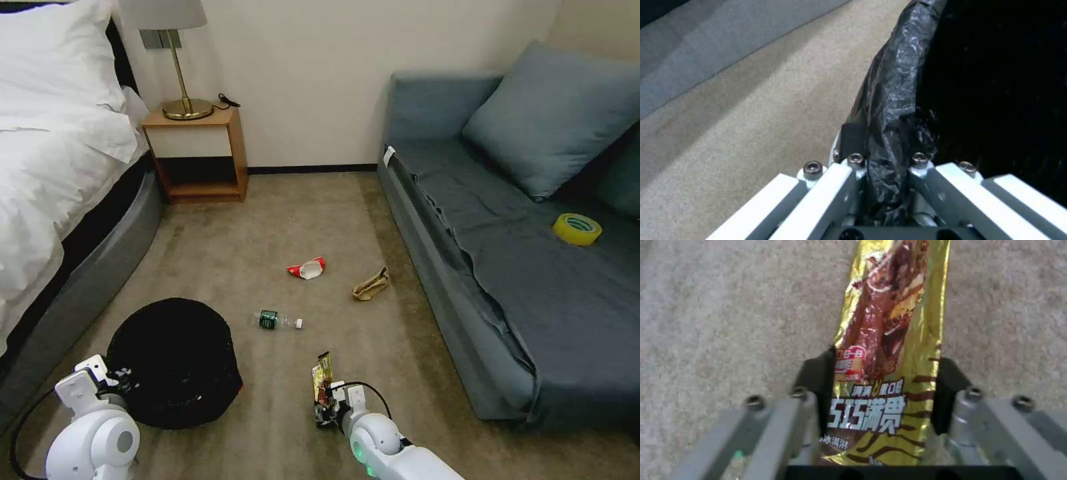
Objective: Pick up the trash bin, then pick up the garbage on the floor and place it into the trash bin.
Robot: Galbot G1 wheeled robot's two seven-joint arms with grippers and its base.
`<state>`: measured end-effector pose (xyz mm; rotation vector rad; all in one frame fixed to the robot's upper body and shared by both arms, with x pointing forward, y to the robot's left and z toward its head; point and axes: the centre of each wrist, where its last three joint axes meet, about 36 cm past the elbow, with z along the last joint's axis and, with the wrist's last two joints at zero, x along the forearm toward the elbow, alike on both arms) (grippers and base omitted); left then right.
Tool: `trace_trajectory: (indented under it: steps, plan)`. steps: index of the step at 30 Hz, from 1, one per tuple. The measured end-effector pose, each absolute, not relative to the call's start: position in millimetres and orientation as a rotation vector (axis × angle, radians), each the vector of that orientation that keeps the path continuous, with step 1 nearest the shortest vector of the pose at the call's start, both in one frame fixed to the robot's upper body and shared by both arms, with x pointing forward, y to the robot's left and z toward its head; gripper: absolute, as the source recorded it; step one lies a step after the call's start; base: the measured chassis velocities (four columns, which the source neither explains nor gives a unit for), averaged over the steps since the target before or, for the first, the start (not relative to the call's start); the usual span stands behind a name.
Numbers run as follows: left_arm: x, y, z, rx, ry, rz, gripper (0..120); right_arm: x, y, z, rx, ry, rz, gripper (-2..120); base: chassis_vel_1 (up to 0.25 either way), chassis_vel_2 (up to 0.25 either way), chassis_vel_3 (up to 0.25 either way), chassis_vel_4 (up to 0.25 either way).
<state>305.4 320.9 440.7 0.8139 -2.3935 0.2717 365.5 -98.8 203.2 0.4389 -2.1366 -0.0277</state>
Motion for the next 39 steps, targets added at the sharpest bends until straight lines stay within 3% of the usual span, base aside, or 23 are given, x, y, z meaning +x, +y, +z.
trace_trajectory:
  steps: [10, 23, 27, 29, 31, 33, 37, 39]
  plan:
    - [306, 320, 440, 0.813, -2.396, 0.271, 3, 364, -100, 206, 0.446, -2.166, -0.022, 1, 0.000, 0.000, 0.000, 0.000]
    - [305, 316, 442, 0.794, -2.401, 0.281, 3, 375, -110, 237, 0.447, -2.261, -0.068, 0, 0.000, 0.000, 0.000, 0.000]
    - [305, 311, 441, 0.775, -2.403, 0.287, 3, 390, -121, 278, 0.459, -2.338, -0.138, 0, 0.000, 0.000, 0.000, 0.000]
    - [305, 301, 442, 0.740, -2.407, 0.290, 3, 404, -118, 370, 0.552, -2.445, -0.268, 0, 0.000, 0.000, 0.000, 0.000]
    - [305, 299, 442, 0.734, -2.408, 0.290, 3, 404, -114, 385, 0.577, -2.457, -0.287, 0, 0.000, 0.000, 0.000, 0.000]
    - [305, 291, 441, 0.709, -2.411, 0.293, 3, 403, -91, 433, 0.675, -2.491, -0.347, 0, 0.000, 0.000, 0.000, 0.000]
    - [305, 285, 441, 0.695, -2.411, 0.296, 3, 398, -68, 456, 0.749, -2.494, -0.385, 0, 0.000, 0.000, 0.000, 0.000]
    - [305, 277, 440, 0.672, -2.410, 0.309, 3, 381, -25, 471, 0.867, -2.462, -0.403, 0, 0.000, 0.000, 0.000, 0.000]
